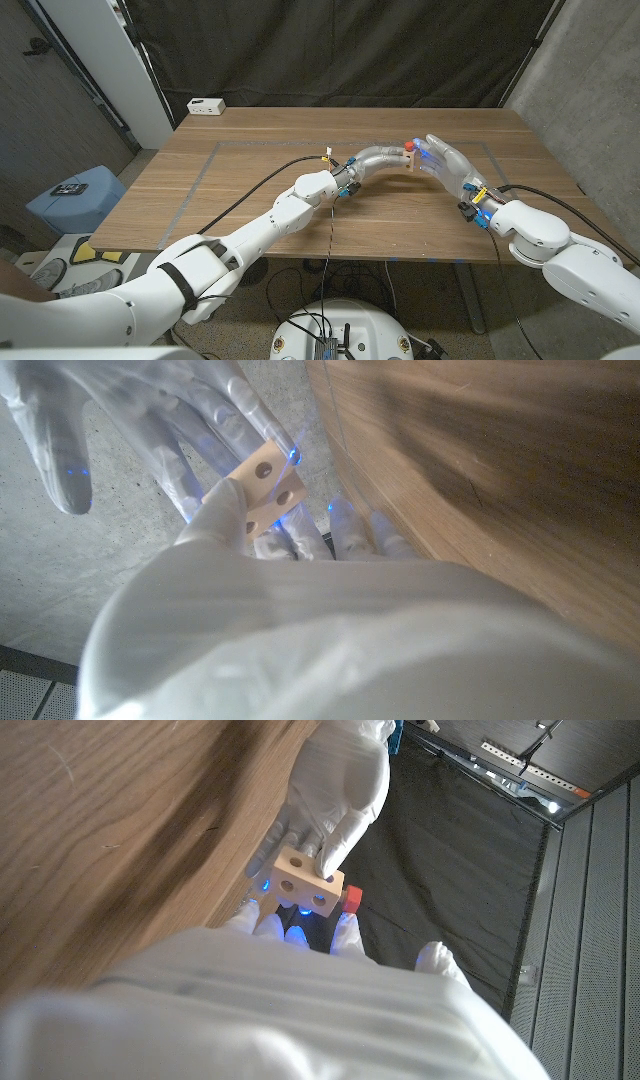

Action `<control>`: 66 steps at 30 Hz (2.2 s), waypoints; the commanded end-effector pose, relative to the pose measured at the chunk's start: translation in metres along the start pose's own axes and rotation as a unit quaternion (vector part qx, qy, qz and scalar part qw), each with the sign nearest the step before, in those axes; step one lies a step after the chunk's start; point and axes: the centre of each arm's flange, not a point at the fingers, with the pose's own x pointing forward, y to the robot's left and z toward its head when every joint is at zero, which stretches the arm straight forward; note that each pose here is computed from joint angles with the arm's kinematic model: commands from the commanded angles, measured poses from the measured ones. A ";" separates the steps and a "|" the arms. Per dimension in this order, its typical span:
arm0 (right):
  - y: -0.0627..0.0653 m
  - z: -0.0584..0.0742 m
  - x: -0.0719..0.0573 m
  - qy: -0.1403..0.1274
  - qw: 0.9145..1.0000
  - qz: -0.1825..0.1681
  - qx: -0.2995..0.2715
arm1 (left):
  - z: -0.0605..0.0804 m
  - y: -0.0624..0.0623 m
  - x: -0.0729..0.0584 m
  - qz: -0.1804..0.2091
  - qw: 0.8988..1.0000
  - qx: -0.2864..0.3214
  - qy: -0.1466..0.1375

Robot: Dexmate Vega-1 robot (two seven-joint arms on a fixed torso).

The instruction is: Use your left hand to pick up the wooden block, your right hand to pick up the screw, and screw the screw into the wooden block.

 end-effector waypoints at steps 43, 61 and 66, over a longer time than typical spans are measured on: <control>-0.009 0.000 -0.005 0.015 0.999 -0.038 0.005 | -0.003 0.010 0.008 -0.004 1.000 -0.003 0.004; -0.021 -0.002 0.003 0.015 0.999 -0.043 0.000 | -0.003 0.013 0.009 -0.005 1.000 0.003 0.007; -0.023 -0.002 0.006 0.013 0.999 -0.041 -0.001 | -0.003 0.014 0.010 -0.007 1.000 0.005 0.008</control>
